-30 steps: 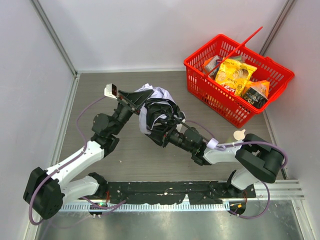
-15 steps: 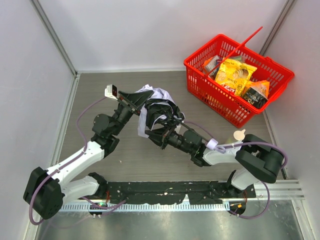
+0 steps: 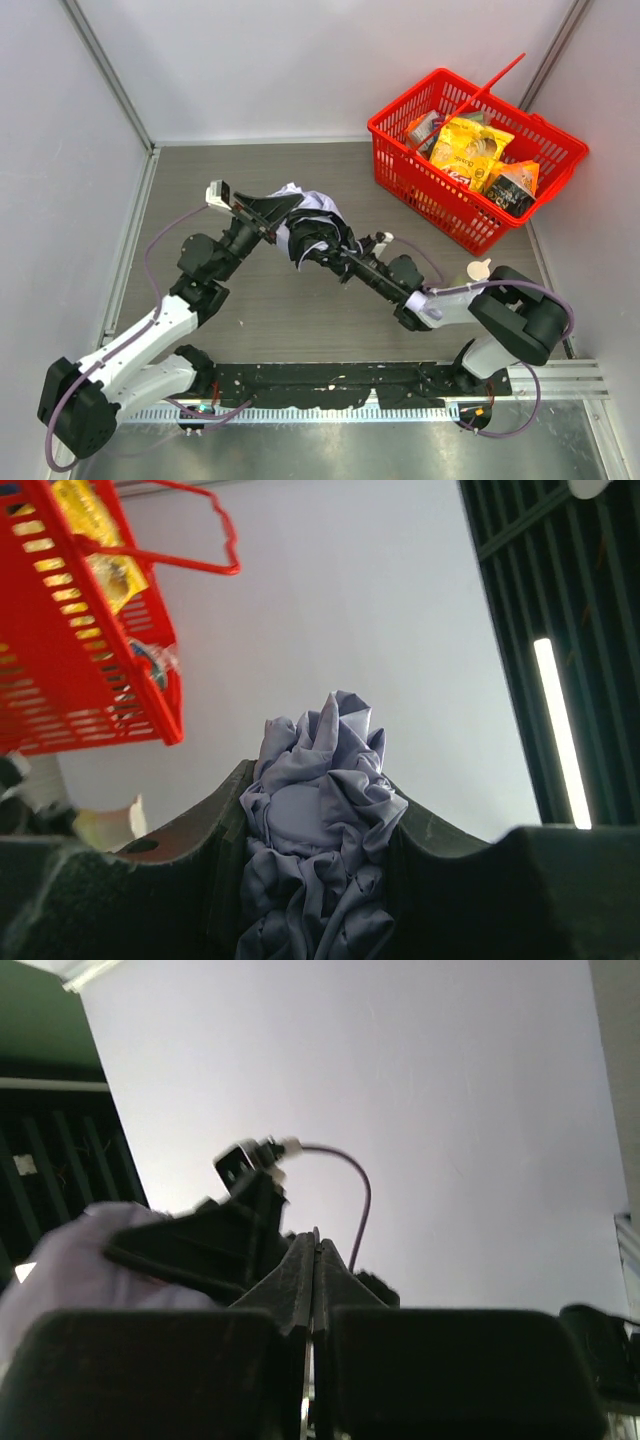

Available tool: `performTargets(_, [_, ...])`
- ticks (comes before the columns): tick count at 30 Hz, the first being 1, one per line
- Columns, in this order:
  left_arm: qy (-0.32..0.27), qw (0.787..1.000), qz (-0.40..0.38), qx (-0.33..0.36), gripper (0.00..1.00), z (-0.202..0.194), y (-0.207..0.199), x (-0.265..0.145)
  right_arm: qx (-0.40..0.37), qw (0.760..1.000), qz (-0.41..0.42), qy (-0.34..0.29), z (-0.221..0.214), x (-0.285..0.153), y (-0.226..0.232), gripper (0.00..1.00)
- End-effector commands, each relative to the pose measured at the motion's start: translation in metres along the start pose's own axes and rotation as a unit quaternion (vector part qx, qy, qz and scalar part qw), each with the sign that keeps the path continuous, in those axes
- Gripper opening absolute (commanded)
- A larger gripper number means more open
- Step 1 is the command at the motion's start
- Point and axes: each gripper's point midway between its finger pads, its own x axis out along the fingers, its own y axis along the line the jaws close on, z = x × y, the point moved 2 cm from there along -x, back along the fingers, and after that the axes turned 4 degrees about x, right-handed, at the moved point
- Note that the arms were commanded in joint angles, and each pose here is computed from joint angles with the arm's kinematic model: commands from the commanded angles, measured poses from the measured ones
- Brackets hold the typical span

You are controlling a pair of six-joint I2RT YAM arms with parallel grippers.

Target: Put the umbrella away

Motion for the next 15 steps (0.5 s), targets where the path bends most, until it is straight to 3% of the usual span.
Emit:
performTargets(1, [0.045,0.994,0.104,0.005,0.0,-0.014,0.016,-0.016,-0.069,0.989,0.129,0.004,0.016,-0.022,0.066,0.01])
performTargets(3, [0.089,0.971,0.218,0.05,0.0,-0.023,0.044,-0.033,-0.117,0.983,0.14,-0.009,0.031,-0.026,0.077,0.01])
performTargets(5, [0.108,0.951,0.287,0.049,0.0,-0.029,0.076,-0.055,-0.169,0.973,0.157,0.002,0.034,-0.028,0.087,0.01])
performTargets(9, [0.108,0.935,0.338,-0.005,0.0,-0.039,0.125,-0.087,-0.264,0.949,0.169,0.019,0.026,-0.021,0.097,0.01])
performTargets(12, [0.108,0.914,0.391,0.024,0.0,-0.036,0.146,-0.11,-0.357,0.922,0.151,0.01,0.023,-0.018,0.099,0.01])
performTargets(15, [0.104,0.885,0.449,0.062,0.0,-0.03,0.168,-0.13,-0.39,0.909,0.145,0.014,0.02,-0.013,0.101,0.01])
